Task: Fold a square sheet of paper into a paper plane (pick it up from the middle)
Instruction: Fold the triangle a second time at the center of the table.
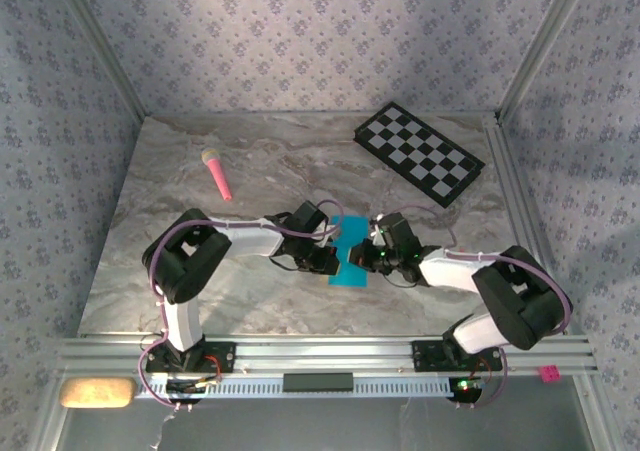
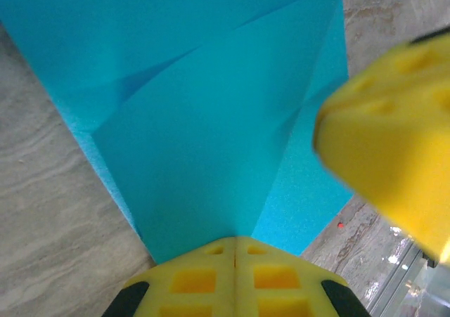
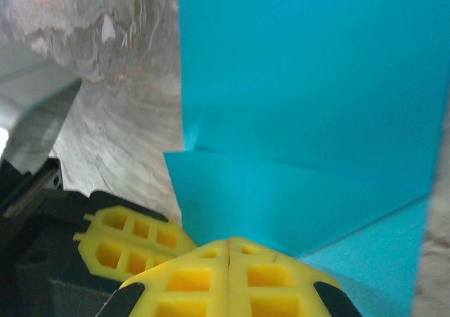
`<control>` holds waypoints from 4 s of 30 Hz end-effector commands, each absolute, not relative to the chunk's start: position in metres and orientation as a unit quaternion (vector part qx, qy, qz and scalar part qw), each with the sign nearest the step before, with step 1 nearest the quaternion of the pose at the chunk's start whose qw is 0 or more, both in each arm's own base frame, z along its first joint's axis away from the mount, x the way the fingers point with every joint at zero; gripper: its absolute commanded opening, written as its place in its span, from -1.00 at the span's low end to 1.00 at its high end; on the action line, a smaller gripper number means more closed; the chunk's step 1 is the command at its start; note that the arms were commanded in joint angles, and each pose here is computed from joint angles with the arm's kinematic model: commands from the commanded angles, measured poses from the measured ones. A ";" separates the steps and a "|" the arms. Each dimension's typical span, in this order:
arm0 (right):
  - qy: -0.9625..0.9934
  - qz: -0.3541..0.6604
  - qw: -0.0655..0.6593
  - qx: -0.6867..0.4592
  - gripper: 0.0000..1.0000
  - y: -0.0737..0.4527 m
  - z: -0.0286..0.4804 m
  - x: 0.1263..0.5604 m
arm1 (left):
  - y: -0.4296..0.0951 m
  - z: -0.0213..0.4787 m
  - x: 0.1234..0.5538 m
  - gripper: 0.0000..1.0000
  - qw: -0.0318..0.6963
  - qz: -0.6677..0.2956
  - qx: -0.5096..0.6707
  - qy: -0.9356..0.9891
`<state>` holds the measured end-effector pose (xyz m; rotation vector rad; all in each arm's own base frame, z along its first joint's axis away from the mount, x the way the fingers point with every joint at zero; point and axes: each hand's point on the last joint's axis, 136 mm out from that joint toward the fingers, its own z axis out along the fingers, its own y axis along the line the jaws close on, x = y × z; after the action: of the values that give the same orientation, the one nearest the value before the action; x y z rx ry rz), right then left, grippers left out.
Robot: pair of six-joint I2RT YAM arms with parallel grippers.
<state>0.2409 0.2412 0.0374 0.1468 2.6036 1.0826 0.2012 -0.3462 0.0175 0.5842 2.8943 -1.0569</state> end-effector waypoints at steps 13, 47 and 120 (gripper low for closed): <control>0.908 0.397 0.125 0.042 -1.00 0.255 0.024 0.229 | -0.318 -0.013 0.189 -1.00 -0.026 -0.274 0.168 0.947; 0.909 0.346 0.200 0.121 -0.97 0.187 0.050 0.294 | -0.327 0.009 0.199 -1.00 -0.010 -0.304 0.164 0.938; 0.902 0.398 0.150 0.070 0.03 0.246 0.062 0.263 | -0.320 0.004 0.232 -0.92 0.001 -0.279 0.166 0.946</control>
<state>0.2560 0.2372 0.0508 0.3077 2.6189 1.1015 0.2401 -0.3353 0.0193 0.5410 2.9092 -0.9599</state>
